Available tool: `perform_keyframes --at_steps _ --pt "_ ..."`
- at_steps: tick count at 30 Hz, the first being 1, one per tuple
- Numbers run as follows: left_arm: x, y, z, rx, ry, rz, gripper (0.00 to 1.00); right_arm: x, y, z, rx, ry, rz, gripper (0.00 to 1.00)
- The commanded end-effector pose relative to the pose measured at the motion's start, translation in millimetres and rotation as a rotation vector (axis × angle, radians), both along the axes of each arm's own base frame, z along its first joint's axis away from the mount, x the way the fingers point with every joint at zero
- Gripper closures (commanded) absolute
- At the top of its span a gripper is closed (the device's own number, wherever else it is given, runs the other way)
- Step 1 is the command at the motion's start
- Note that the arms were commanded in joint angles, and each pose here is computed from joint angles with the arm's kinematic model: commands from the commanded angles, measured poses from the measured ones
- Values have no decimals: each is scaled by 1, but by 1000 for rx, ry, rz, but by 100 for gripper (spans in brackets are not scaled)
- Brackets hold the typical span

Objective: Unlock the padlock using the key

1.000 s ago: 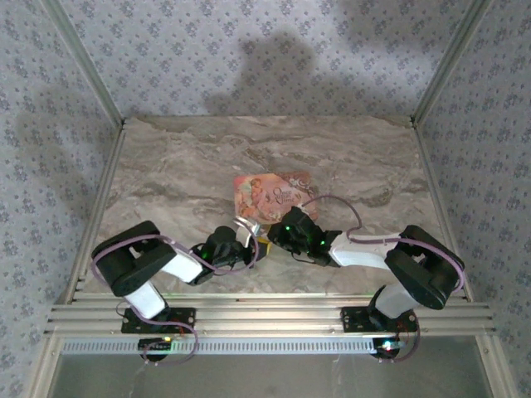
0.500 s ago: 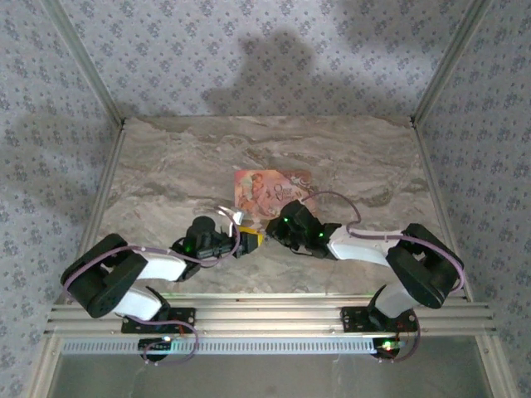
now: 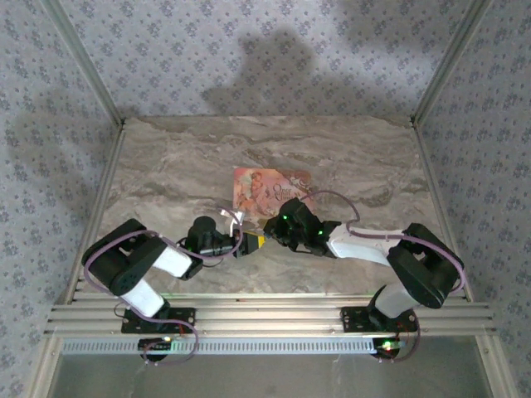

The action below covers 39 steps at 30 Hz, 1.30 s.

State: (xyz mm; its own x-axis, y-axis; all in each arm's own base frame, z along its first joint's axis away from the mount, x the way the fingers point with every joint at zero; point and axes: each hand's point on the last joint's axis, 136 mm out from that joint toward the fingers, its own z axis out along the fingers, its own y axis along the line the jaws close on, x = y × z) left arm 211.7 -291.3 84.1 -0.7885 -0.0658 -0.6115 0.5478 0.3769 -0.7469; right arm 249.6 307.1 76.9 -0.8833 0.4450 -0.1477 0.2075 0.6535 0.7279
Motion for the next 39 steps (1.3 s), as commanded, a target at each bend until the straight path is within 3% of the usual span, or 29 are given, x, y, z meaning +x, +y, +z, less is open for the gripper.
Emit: perform_keyframes --at_steps 1,39 --pt "1 -2 13 -40 -36 -12 74 3 13 22 76 -2 11 100" --pt "3 -13 -4 32 -42 0 72 7 21 29 93 -5 23 100"
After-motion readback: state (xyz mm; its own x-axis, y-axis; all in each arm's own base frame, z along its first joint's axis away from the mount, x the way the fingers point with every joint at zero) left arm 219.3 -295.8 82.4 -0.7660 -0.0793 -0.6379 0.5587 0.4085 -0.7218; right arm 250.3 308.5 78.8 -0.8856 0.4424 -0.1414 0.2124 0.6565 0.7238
